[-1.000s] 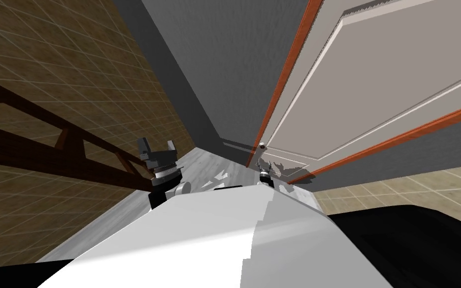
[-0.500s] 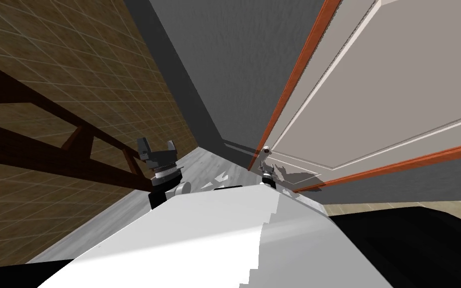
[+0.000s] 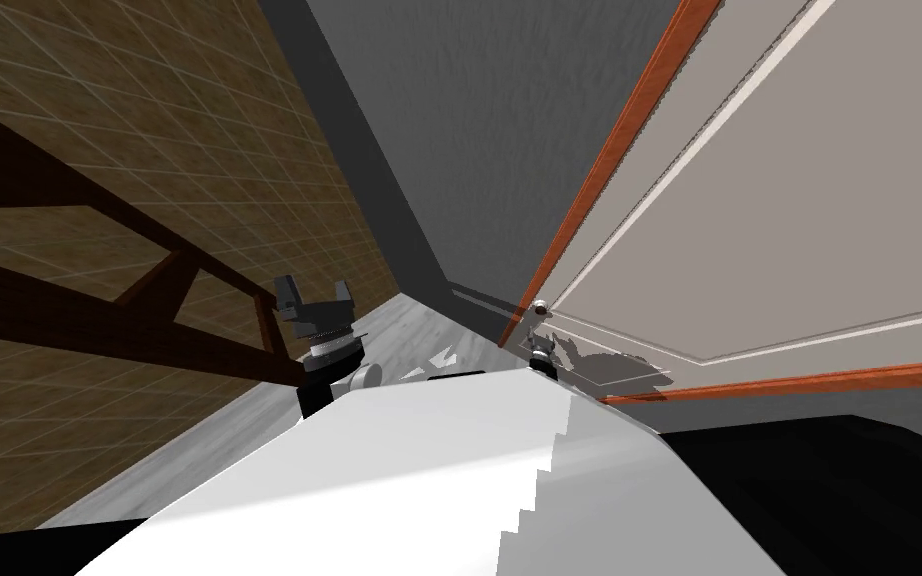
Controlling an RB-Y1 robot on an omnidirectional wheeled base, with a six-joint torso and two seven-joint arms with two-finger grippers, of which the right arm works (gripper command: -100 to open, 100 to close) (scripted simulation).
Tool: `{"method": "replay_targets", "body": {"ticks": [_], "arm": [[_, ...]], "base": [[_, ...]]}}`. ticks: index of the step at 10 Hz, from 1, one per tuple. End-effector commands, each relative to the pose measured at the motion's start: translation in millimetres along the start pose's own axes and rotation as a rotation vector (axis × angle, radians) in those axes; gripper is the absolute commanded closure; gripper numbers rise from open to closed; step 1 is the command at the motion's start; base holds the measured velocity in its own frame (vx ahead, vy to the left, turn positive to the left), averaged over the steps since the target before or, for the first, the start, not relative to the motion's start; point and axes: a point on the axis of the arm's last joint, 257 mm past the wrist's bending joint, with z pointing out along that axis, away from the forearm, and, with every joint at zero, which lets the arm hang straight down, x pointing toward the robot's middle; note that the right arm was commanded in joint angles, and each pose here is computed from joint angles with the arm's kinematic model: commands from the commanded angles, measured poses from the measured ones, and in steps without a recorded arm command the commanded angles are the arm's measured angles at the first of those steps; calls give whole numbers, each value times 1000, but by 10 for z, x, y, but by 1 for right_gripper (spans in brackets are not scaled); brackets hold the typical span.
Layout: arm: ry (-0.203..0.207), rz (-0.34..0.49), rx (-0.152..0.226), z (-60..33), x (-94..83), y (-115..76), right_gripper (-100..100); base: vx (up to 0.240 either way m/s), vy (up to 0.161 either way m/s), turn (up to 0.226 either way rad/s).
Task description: Pull the door open
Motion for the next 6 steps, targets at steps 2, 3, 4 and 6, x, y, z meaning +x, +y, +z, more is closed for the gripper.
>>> {"method": "replay_targets", "body": {"ticks": [2, 3, 4, 6], "arm": [[-15, 31, -47, 1, -77, 226, -100], [-10, 24, -36, -11, -50, 185, -100], [-11, 26, -33, -5, -56, 227, -100], [-12, 26, -26, 1, -64, 267, -100]], "base": [[83, -64, 110], [37, -31, 20], [119, -39, -45], [196, -60, -31]]}}
